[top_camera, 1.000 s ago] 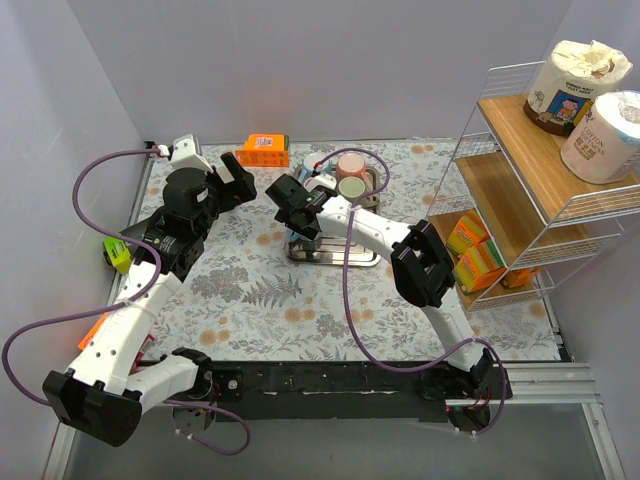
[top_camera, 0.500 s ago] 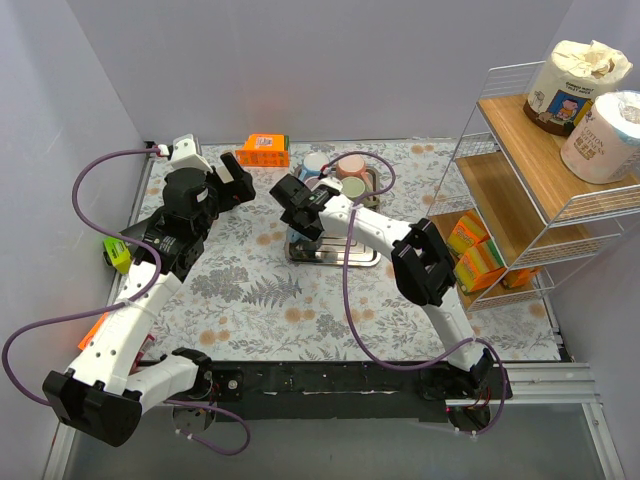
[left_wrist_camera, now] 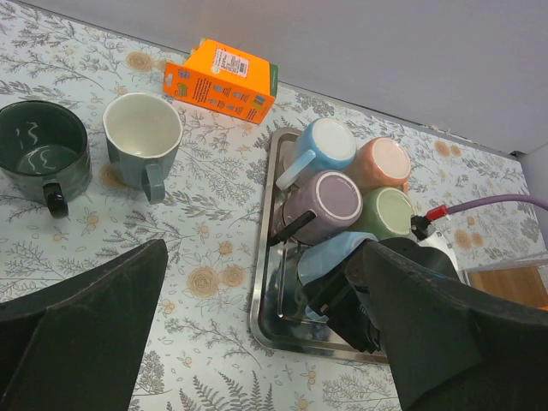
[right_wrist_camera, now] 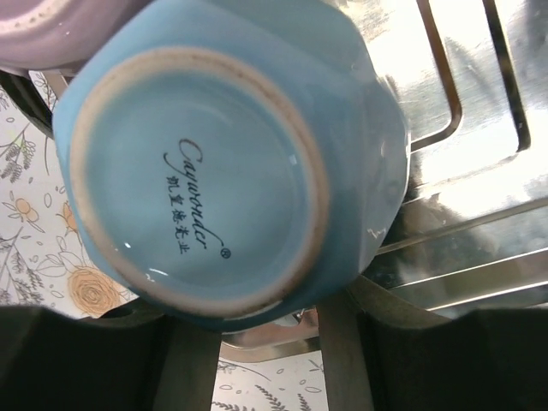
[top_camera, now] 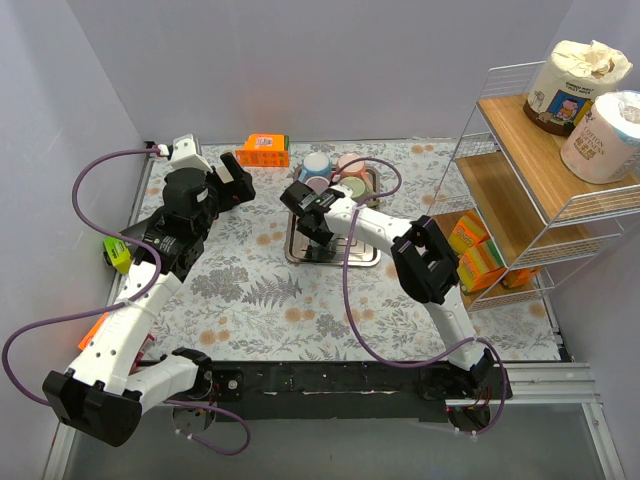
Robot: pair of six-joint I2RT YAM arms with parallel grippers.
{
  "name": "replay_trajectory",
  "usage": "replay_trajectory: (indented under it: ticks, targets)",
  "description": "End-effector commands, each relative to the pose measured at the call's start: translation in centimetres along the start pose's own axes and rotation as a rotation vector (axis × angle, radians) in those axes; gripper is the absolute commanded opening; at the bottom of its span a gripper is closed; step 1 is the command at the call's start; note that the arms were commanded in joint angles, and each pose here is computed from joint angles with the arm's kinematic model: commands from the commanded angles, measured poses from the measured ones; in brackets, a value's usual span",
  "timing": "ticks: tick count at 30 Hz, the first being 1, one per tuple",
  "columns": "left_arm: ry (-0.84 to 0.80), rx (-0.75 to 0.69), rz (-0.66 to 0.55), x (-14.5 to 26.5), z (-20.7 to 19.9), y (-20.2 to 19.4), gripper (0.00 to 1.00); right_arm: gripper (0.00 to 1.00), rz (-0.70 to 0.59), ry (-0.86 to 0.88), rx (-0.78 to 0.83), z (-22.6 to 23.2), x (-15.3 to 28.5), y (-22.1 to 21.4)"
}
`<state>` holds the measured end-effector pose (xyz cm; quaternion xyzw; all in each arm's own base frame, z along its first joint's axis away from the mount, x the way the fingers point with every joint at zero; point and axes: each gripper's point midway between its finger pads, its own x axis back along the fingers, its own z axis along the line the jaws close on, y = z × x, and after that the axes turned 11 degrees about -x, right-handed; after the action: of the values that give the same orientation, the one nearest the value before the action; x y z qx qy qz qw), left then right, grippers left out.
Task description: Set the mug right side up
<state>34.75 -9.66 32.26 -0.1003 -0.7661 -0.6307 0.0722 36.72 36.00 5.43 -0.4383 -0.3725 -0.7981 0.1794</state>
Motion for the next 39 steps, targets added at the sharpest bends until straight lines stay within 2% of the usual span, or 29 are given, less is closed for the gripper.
replay_trajectory:
  ticks: [1, 7, 13, 16, 20, 25, 27, 28, 31, 35, 39]
  targets:
    - [-0.002, 0.006, -0.029, 0.8, 0.0, 0.9, 0.98, 0.50, -0.080, 0.043, 0.043, 0.7, 2.7, 3.2]
    - [-0.012, 0.013, -0.009, 0.5, -0.2, 0.2, 0.98, 0.59, -0.142, 0.031, 0.098, 0.4, 3.9, 5.0]
    - [-0.022, 0.017, -0.003, 0.3, -0.5, 0.1, 0.98, 0.58, -0.144, 0.044, 0.112, 0.5, 4.0, 5.1]
    - [-0.022, 0.018, -0.005, 0.2, -0.5, 0.2, 0.98, 0.54, -0.130, 0.051, 0.144, 0.5, 3.6, 4.8]
    - [-0.026, 0.020, -0.001, 0.3, -0.5, 0.0, 0.98, 0.43, -0.086, 0.067, 0.181, 0.4, 3.0, 4.4]
    - [-0.025, 0.019, 0.002, 0.4, -0.4, -0.2, 0.98, 0.38, -0.071, 0.066, 0.214, 0.2, 2.8, 4.0]
    - [-0.025, 0.020, 0.002, 0.4, -0.4, -0.2, 0.98, 0.34, -0.071, 0.067, 0.215, 0.2, 2.8, 4.1]
    - [-0.026, 0.018, 0.004, 0.4, -0.4, -0.3, 0.98, 0.30, -0.073, 0.070, 0.222, 0.3, 2.8, 4.2]
    - [-0.030, 0.019, 0.007, 0.4, -0.5, -0.5, 0.98, 0.02, -0.073, 0.078, 0.231, 0.5, 2.9, 4.3]
    - [-0.072, 0.015, 0.027, 0.3, -1.2, -0.9, 0.98, 0.01, -0.061, 0.111, 0.261, 1.4, 3.9, 4.6]
    - [-0.208, 0.008, 0.104, 0.3, -3.7, -2.5, 0.98, 0.01, -0.048, 0.257, 0.309, 3.9, 7.9, 6.0]
